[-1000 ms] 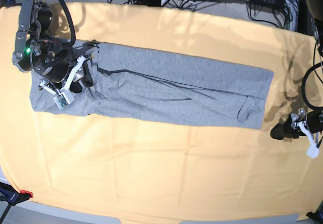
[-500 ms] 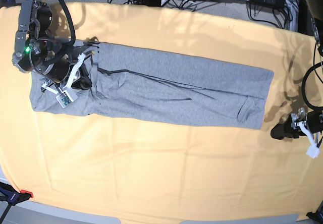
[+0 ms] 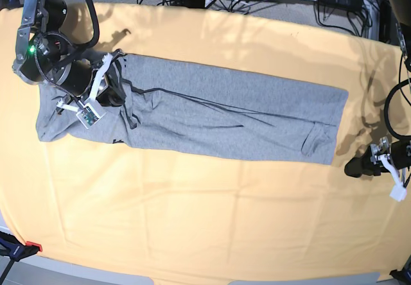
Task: Layout the t-shirt on the table in an organized manner, then fold the t-shirt properly
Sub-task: 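Hold the strip end with the right gripper and tuck loose fabric under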
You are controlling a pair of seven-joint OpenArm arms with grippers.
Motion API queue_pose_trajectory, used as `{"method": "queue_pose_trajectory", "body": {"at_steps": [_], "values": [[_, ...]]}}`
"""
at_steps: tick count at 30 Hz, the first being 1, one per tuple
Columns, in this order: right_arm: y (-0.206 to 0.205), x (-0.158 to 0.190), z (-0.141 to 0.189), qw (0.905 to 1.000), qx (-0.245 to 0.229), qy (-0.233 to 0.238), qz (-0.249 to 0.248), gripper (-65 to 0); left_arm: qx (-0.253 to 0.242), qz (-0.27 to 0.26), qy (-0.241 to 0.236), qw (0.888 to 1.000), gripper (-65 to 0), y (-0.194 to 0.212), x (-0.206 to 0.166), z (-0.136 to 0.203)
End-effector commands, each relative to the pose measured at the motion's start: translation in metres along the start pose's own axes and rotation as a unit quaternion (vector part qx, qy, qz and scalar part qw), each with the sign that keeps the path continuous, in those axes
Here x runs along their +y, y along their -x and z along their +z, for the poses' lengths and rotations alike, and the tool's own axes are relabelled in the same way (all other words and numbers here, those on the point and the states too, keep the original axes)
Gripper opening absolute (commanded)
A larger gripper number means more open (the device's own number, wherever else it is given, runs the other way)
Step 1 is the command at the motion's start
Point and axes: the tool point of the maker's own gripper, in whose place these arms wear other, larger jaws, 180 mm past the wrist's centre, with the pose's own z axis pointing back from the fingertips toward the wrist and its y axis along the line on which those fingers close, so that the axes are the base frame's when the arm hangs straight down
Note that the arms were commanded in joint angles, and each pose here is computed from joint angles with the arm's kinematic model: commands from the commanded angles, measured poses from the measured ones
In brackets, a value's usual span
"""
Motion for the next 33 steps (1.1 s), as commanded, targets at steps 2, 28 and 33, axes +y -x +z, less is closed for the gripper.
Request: {"method": "queue_pose_trajectory", "body": {"at_steps": [2, 28, 33], "values": [[-0.012, -0.003, 0.005, 0.9997, -0.021, 0.004, 0.012, -65.0, -0.034, -0.014, 0.003, 0.999, -20.5, -0.025, -0.004, 0.012], [0.004, -0.021, -0.002, 0.9993, -0.002, 0.037, -0.005, -65.0, -0.023, -0.014, 0.003, 1.0, -20.5, -0.021, -0.004, 0.012], [-0.008, -0.004, 0.008, 0.9997, -0.005, 0.012, 0.019, -65.0, -0.023, -0.014, 0.003, 1.0, -20.5, -0.021, -0.004, 0.012]]}}
